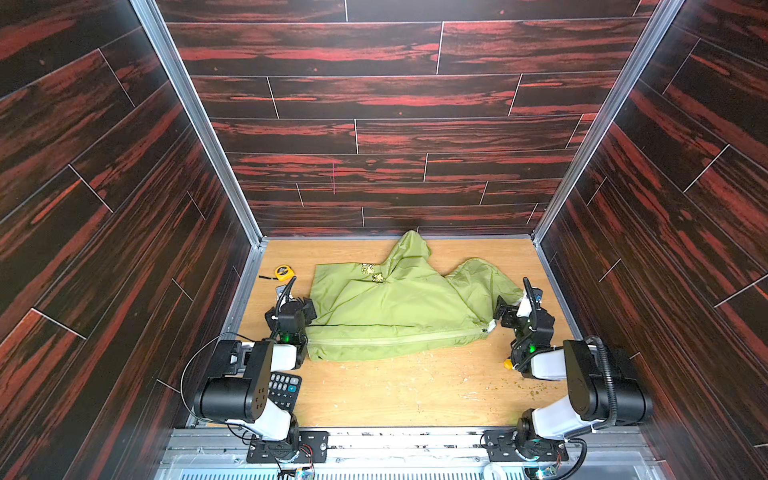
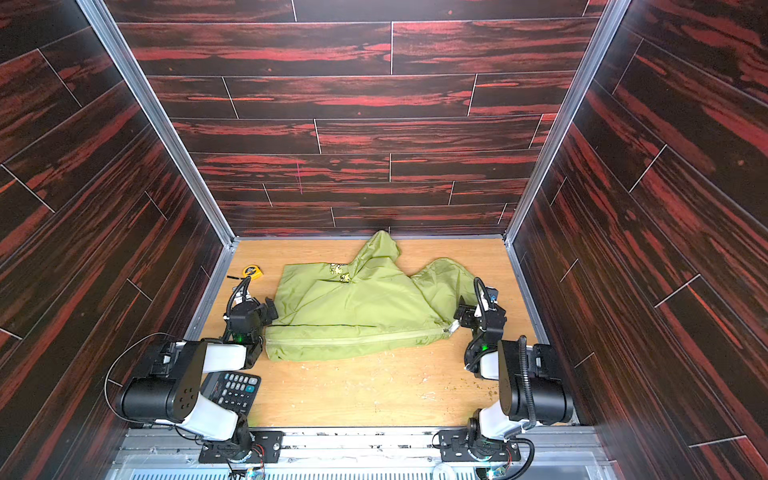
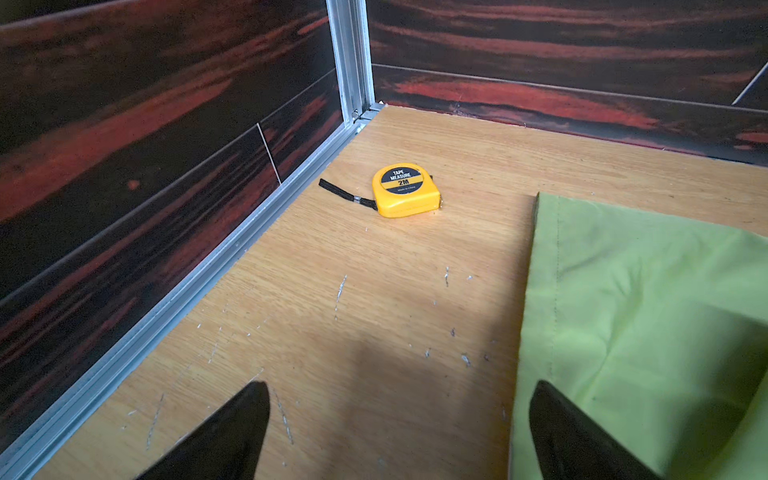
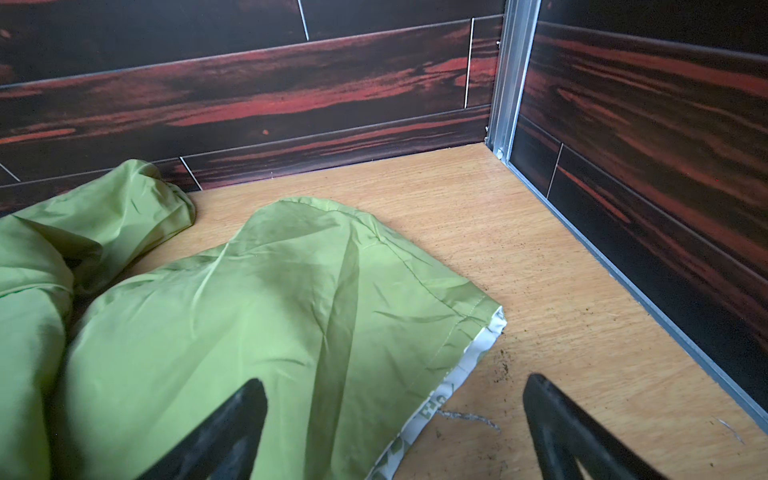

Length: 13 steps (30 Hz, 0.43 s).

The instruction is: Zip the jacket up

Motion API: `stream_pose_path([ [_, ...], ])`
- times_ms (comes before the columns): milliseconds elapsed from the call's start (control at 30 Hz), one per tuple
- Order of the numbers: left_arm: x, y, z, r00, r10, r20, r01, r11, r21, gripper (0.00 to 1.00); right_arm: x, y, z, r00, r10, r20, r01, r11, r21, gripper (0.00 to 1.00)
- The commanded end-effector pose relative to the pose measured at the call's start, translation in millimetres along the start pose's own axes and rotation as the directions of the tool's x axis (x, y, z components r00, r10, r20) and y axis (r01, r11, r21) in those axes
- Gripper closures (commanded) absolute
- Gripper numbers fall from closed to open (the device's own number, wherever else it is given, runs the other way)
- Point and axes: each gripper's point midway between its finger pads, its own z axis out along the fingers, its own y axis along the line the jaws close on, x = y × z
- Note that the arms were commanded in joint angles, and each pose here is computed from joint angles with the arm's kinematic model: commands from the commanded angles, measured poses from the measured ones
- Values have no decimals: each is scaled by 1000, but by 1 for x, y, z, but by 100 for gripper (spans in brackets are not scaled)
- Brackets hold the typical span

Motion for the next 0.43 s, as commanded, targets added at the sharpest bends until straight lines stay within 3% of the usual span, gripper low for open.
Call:
stream_pose_path([
  [0,-11,1,0,1000,5,27,-5,1000,-7,0,-10,2,5,999,-20,34,20,1000,-3,1],
  [400,-11,1,0,1000,7,22,-7,1000,-6,1,-8,6,5,1000,-22,22,23,999,-41,1],
])
